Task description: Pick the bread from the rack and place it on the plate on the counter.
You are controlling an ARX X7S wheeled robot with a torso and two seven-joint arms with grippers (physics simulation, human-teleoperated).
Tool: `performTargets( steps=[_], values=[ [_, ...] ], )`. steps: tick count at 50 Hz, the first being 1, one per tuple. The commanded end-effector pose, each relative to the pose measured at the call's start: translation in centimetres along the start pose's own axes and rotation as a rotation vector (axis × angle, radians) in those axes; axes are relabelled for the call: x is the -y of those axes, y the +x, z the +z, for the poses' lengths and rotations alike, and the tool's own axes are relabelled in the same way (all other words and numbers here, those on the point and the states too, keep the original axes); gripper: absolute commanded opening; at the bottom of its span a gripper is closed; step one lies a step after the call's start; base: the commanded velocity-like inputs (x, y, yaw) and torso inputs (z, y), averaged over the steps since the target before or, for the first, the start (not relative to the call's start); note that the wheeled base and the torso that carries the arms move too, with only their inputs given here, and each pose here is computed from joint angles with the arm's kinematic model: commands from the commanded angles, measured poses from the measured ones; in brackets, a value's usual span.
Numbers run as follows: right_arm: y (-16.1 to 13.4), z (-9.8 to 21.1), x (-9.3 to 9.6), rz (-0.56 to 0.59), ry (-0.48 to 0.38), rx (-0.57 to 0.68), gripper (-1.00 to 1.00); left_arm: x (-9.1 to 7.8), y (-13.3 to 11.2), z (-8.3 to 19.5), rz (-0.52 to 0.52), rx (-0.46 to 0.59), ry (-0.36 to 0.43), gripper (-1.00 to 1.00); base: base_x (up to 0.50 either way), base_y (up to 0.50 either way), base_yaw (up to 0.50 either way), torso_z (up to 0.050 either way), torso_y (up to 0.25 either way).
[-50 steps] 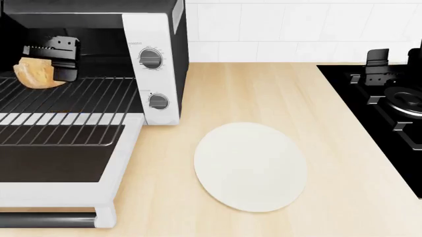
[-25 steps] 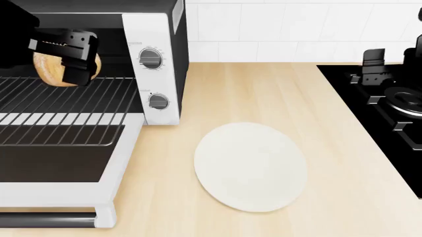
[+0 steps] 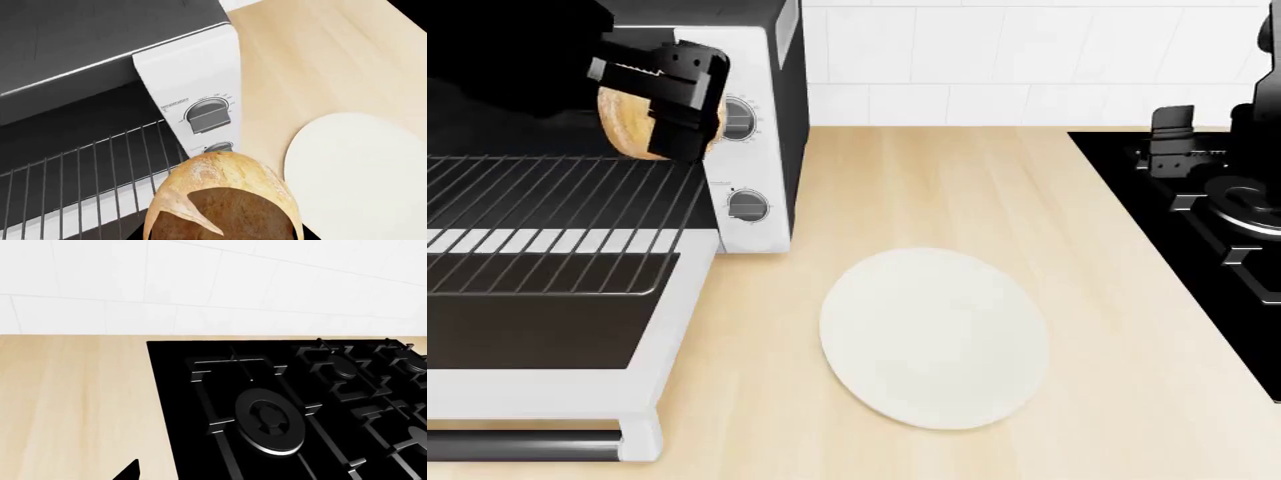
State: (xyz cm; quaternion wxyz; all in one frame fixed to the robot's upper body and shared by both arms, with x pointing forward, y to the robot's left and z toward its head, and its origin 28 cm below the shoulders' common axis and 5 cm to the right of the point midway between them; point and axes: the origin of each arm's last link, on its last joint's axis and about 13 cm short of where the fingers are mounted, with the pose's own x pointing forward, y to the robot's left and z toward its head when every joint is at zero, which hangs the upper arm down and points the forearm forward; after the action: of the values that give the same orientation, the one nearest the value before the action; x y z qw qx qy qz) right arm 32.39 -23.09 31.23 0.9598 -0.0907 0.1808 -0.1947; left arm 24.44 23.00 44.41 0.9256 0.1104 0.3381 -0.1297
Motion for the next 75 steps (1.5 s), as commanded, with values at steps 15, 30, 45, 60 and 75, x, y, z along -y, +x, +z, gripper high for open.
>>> performTargets(
  steps=[15, 30, 45, 60, 75],
  values=[
    [0.0, 0.2, 0.1, -0.004, 0.009, 0.0, 1.0, 6.0, 1.2, 2.6, -0.159, 0.025, 0.163, -1.0, 0.0, 0.0, 0.0, 0.0, 0.0],
    [-0.1, 0.3, 0.2, -0.008, 0.007, 0.003, 1.0, 8.7, 2.4, 2.7, -0.188, 0.013, 0.245, -1.0, 0.0, 0.0, 0.0, 0.0, 0.0],
    [0.0, 0.0, 0.3, -0.012, 0.01, 0.0, 1.0, 10.7, 4.2, 1.9, -0.243, 0.005, 0.287, -1.0, 0.0, 0.0, 0.0, 0.0, 0.001],
    [0.4, -0.4, 0.2, -0.014, 0.009, -0.011, 1.0, 12.2, 6.1, 1.0, -0.287, 0.007, 0.274, -1.0, 0.0, 0.0, 0.0, 0.0, 0.0],
    [0.8, -1.0, 0.1, -0.011, 0.016, -0.021, 1.0, 12.8, 9.4, 1.7, -0.269, 0.01, 0.274, -1.0, 0.0, 0.0, 0.0, 0.0, 0.0]
  ],
)
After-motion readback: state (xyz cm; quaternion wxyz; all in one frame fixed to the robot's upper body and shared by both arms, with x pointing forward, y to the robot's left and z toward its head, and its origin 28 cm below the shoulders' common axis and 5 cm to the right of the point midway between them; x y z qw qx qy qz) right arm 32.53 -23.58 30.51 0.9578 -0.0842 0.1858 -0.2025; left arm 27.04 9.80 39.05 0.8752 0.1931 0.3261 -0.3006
